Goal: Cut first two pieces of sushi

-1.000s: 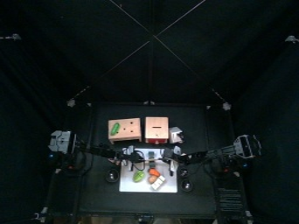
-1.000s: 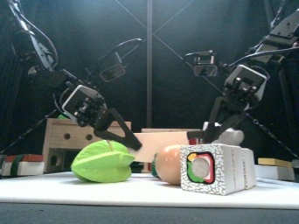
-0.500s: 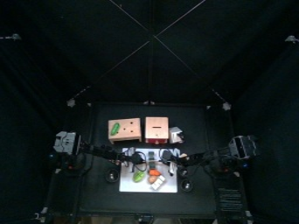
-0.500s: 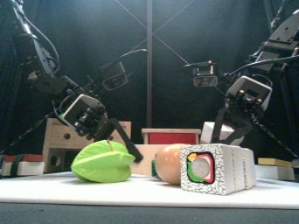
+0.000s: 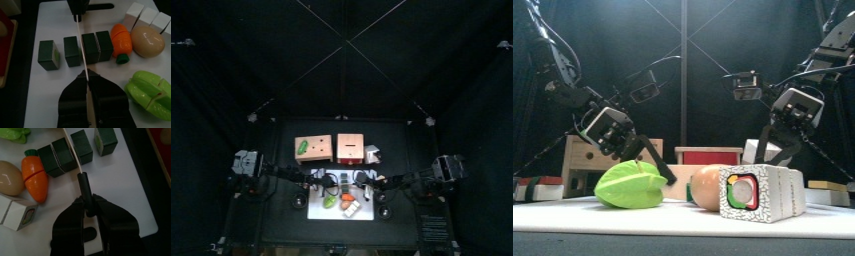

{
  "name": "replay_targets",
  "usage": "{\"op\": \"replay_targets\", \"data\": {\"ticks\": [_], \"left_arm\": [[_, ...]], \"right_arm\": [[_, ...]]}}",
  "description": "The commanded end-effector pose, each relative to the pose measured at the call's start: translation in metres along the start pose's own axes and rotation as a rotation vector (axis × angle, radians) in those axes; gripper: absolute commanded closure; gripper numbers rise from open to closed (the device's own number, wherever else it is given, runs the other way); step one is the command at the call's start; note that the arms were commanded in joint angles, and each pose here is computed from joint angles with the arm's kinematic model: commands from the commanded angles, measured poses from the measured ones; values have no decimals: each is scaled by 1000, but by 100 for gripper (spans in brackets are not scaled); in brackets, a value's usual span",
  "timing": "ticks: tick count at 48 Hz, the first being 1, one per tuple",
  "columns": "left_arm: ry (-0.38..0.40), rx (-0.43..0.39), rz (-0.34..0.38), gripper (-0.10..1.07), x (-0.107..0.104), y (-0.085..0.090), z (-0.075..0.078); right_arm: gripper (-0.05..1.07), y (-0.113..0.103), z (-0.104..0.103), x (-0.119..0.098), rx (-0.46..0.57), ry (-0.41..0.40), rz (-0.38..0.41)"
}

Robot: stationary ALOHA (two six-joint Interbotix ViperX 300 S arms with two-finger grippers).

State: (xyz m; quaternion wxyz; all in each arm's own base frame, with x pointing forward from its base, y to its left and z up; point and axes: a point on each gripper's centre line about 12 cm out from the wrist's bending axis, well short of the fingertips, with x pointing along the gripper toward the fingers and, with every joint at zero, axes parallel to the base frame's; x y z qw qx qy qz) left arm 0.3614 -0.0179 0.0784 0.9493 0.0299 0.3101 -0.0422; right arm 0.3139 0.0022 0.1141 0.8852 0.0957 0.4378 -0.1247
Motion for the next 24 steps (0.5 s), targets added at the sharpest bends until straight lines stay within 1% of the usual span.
{"op": "replay_targets", "data": {"ticks": [1,24], "left_arm": [[31,17,-22,62,-2,-9,-10],[28,17,-22,62,-2,-9,-9]], "right_arm": [[68,-6,-4,2,20,18,-27],[68,-5,-1,2,21,12,-24]]}}
